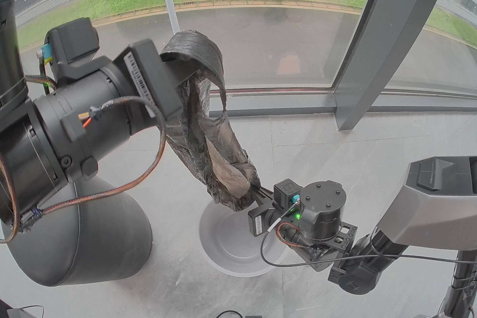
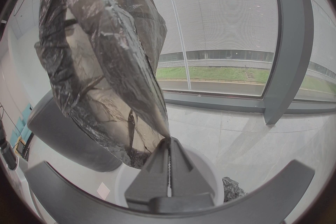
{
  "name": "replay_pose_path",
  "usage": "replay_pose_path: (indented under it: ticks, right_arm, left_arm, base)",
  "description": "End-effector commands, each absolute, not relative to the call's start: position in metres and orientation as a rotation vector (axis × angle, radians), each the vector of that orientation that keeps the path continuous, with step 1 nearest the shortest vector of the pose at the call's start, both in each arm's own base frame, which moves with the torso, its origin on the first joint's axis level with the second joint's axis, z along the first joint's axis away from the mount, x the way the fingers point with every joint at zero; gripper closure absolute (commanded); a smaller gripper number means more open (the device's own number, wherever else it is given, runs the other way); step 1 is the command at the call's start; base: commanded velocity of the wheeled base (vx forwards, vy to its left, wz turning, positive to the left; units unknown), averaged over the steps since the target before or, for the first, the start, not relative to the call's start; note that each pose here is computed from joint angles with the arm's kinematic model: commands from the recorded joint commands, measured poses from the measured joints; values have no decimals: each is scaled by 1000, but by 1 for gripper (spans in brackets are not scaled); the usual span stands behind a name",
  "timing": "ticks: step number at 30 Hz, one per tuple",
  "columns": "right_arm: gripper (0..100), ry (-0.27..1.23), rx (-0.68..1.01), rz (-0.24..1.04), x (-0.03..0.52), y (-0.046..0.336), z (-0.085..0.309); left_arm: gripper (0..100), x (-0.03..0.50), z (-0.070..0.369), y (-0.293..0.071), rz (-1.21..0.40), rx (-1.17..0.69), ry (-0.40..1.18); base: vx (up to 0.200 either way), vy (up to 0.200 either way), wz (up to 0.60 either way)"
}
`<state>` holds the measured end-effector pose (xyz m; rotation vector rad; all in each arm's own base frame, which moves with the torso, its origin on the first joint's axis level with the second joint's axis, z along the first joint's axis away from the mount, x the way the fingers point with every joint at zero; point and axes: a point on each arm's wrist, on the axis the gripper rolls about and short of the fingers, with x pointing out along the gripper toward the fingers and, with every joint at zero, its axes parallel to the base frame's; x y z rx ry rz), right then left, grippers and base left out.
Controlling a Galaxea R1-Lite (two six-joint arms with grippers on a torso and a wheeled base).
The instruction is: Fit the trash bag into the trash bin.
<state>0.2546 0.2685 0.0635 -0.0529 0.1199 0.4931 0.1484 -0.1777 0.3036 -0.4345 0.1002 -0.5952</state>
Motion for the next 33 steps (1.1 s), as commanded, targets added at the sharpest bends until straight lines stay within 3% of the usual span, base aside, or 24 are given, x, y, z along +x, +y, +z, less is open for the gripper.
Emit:
replay_pose_path:
  ticks: [1, 6, 8, 13, 16, 17, 19, 20, 26, 33]
  right_arm:
    - [100, 119, -50, 513, 232, 247, 86]
    - [100, 119, -45, 547, 216, 230, 102]
    - [100, 145, -45, 616, 204, 218, 119]
    - [100, 374, -5, 773, 192, 205, 160]
    - [100, 509, 37, 802, 195, 202, 175]
    - [100, 676, 101, 832, 201, 200, 189]
    - [100, 760, 133, 848, 202, 199, 195]
    - [100, 874, 169, 876, 202, 199, 205]
    - [100, 973, 169, 894, 194, 197, 213]
    - [100, 1235, 63, 822, 175, 188, 213]
  left_arm:
    - [100, 151, 286, -166, -545, -403, 135]
    - [100, 141, 269, -154, -536, -378, 172]
    - [100, 130, 256, -141, -572, -361, 205]
    - [100, 110, 237, -119, -589, -311, 291]
    - [100, 106, 233, -115, -588, -291, 328]
    - [100, 103, 230, -112, -601, -284, 359]
    - [100, 101, 229, -111, -616, -281, 374]
    - [100, 99, 227, -109, -655, -293, 402]
    - [100, 97, 218, -107, -771, -375, 505]
    - [100, 130, 204, -106, -805, -420, 587]
  base:
    - [0, 0, 0]
    - [0, 0, 0]
    - [0, 0, 0]
    - [0, 0, 0]
    - [0, 0, 0]
    - [0, 0, 0]
    - [0, 0, 0]
    - [0, 0, 0]
    - [0, 0, 0]
    - [0, 0, 0]
